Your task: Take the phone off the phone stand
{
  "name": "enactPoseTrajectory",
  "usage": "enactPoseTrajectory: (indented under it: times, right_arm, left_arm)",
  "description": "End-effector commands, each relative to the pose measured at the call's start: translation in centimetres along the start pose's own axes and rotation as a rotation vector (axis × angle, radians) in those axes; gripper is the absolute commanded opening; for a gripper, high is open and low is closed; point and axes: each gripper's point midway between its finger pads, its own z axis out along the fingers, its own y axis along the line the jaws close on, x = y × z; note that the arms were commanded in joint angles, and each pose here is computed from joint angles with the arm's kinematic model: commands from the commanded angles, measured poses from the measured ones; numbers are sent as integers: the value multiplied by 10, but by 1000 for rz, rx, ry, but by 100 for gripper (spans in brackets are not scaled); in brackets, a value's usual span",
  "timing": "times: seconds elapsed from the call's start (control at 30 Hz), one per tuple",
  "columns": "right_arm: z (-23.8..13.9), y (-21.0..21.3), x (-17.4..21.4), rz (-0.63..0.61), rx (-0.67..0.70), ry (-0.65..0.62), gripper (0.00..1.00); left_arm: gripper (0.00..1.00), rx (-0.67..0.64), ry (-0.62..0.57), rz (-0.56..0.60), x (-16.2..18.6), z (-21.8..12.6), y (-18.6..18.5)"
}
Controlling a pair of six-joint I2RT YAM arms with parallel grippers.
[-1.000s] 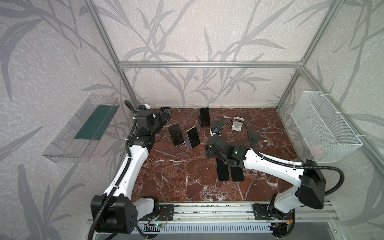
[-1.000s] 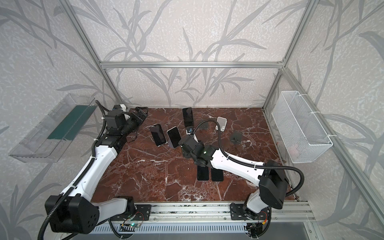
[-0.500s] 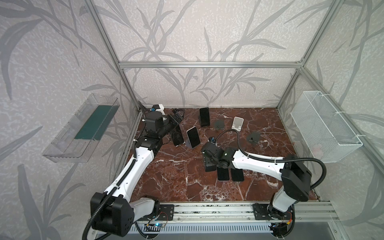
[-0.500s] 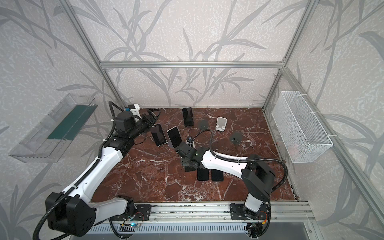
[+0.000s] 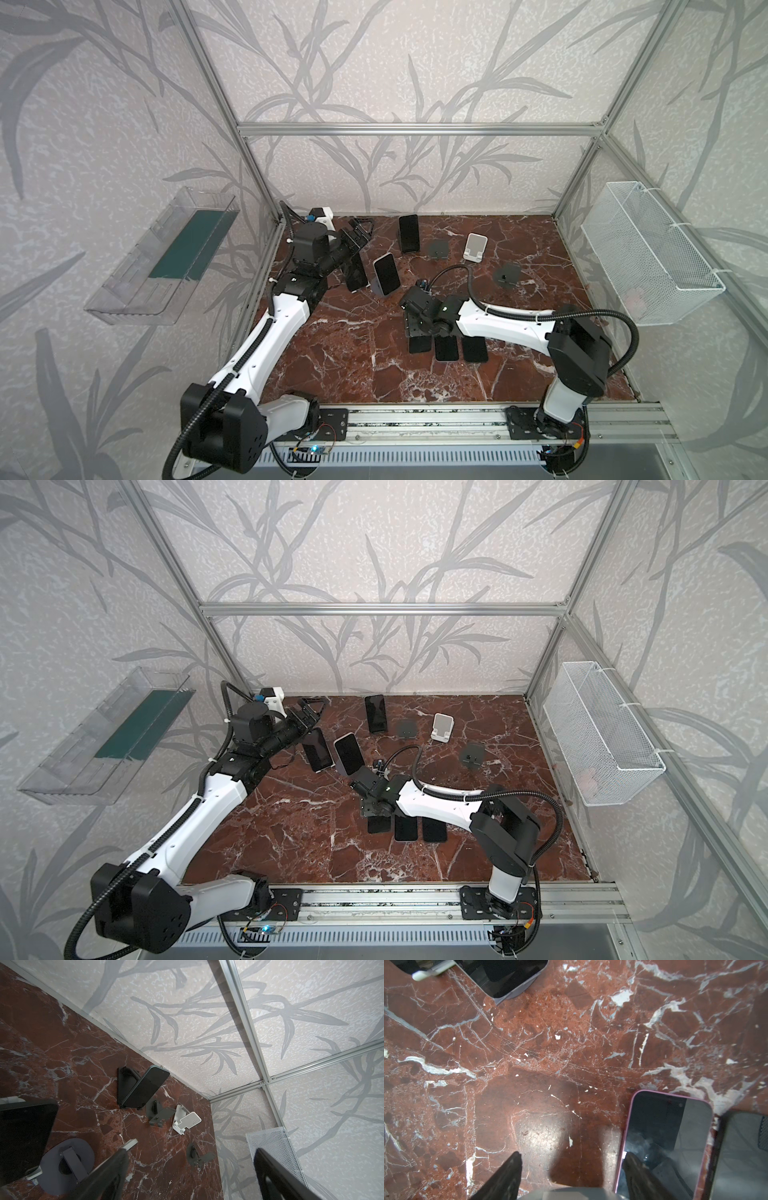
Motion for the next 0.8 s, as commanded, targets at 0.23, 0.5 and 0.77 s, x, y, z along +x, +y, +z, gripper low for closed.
enactPoseTrajectory:
  times: [0.23,0.5,0.77]
  right_arm:
    - [25,12,15,23,-18,73,59]
    - [37,15,21,31,-18,103,60]
    - [45,3,30,30,29,122,62]
  left_arm:
    - [94,61,19,27,4,5,-18]
    - [94,107,61,44,10,9,-29]
    - [94,101,75,37,14,14,-25]
